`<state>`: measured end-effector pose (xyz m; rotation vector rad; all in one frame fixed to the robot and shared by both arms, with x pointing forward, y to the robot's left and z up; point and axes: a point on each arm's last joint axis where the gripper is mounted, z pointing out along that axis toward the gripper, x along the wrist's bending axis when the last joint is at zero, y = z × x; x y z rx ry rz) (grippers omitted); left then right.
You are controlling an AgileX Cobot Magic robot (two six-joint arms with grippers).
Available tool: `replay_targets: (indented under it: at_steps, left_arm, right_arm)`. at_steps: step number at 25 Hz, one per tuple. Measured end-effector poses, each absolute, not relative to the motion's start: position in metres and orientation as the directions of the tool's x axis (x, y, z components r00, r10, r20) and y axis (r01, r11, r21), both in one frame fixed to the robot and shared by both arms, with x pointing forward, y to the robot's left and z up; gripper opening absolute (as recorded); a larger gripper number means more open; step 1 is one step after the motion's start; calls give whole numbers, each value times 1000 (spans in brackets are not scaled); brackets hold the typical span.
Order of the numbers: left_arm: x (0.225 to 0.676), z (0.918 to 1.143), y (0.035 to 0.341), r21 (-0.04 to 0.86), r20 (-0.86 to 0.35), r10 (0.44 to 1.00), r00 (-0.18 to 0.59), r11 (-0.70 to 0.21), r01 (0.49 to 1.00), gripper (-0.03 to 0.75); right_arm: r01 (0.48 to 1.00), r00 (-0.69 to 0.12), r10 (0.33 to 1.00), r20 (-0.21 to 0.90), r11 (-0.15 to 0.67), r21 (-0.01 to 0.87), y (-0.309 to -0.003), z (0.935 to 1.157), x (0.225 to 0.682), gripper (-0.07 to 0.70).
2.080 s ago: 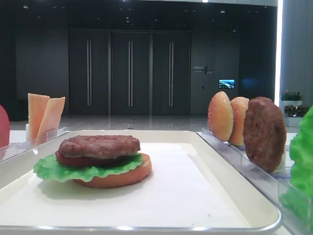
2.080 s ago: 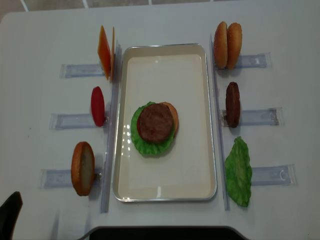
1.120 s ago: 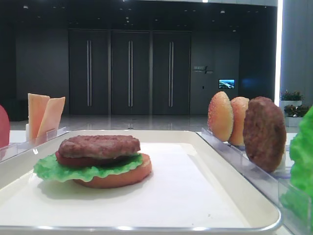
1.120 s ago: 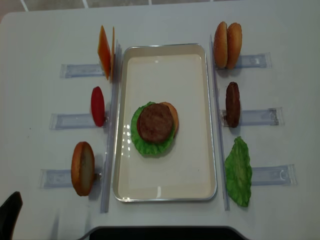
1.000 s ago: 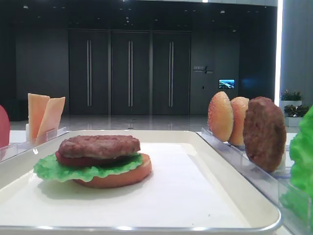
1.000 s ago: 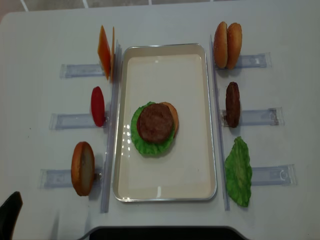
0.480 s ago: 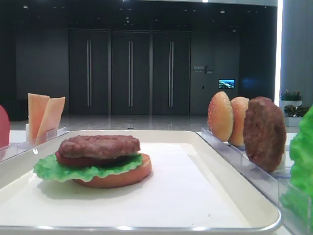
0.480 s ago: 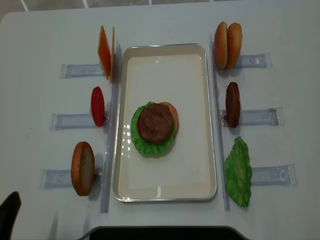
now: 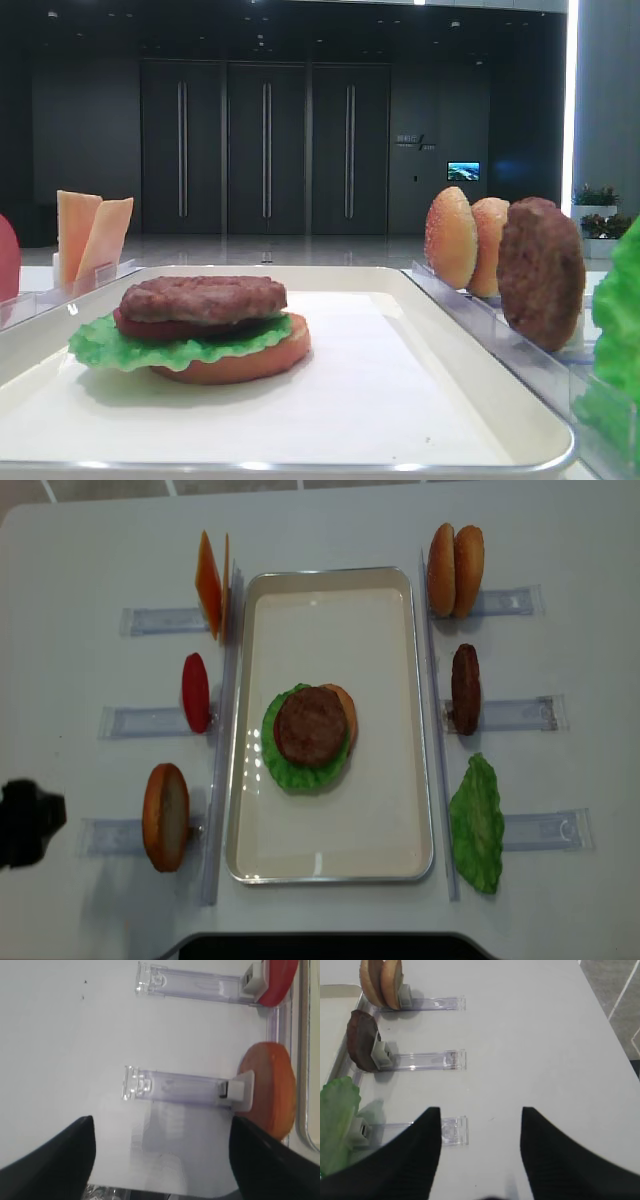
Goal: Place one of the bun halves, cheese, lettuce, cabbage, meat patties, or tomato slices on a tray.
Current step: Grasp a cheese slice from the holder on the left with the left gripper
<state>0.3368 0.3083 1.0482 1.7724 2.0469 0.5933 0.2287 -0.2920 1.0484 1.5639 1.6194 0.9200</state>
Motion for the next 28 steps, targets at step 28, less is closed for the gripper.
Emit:
replay_targets:
  at_steps: [28]
  left_arm:
    - [672,1050,289,290,1,997,-71,68,955,633]
  right_arm:
    - [507,-31,999,-6,21,862,-292,1048,229,348]
